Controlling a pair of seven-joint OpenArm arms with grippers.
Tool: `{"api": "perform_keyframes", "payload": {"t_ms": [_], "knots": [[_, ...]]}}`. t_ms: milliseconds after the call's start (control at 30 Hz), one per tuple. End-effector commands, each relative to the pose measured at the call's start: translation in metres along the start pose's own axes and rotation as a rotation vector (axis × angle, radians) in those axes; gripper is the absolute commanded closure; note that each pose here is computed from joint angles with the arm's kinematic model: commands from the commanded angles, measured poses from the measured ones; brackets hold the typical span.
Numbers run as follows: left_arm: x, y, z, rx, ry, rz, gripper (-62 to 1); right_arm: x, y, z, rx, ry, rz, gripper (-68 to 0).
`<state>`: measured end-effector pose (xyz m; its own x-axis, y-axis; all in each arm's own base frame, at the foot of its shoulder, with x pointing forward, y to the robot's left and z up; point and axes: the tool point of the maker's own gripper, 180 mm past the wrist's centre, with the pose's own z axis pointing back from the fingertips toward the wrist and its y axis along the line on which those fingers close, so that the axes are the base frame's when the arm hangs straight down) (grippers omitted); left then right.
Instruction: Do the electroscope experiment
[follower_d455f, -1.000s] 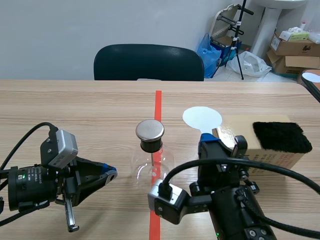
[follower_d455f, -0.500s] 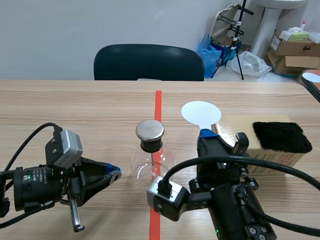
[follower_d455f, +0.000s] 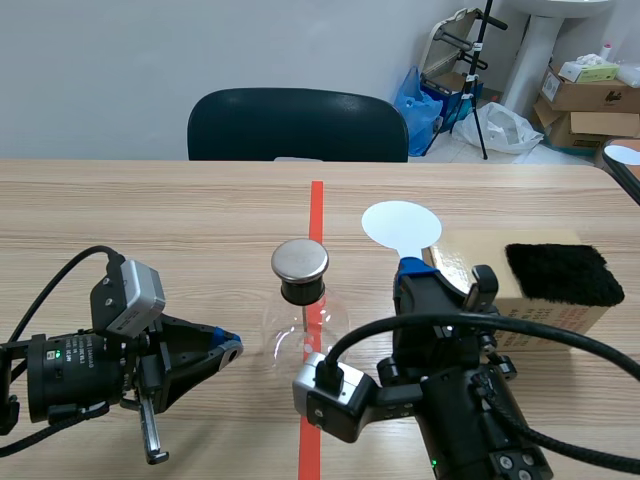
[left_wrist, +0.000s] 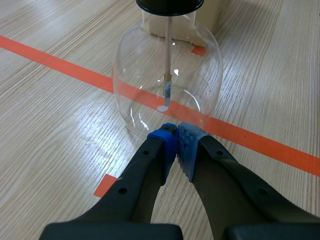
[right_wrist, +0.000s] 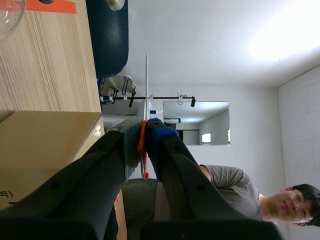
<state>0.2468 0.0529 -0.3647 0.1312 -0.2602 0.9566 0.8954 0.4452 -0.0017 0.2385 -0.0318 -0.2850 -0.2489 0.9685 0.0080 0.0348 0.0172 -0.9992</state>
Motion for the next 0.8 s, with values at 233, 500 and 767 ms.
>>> {"api": "perform_keyframes", "payload": {"t_ms": [233,500,767], "knots": [[0.0119,0.0051,-0.0019,0.005,-0.038,-0.011,-3.4,-0.0021,-0.0102,-0.0041,-0.042,-0.003,0.000,-1.1],[0.0105,0.0053,-0.0018,0.006,-0.029,-0.012,-3.4,-0.0022,-0.0102,-0.0041,-0.042,-0.003,0.001,-1.0],[0.0106,0.0054,-0.0018,0.006,-0.030,-0.012,-3.4,-0.0022,-0.0111,-0.0040,-0.047,-0.003,-0.001,-1.1]]}}
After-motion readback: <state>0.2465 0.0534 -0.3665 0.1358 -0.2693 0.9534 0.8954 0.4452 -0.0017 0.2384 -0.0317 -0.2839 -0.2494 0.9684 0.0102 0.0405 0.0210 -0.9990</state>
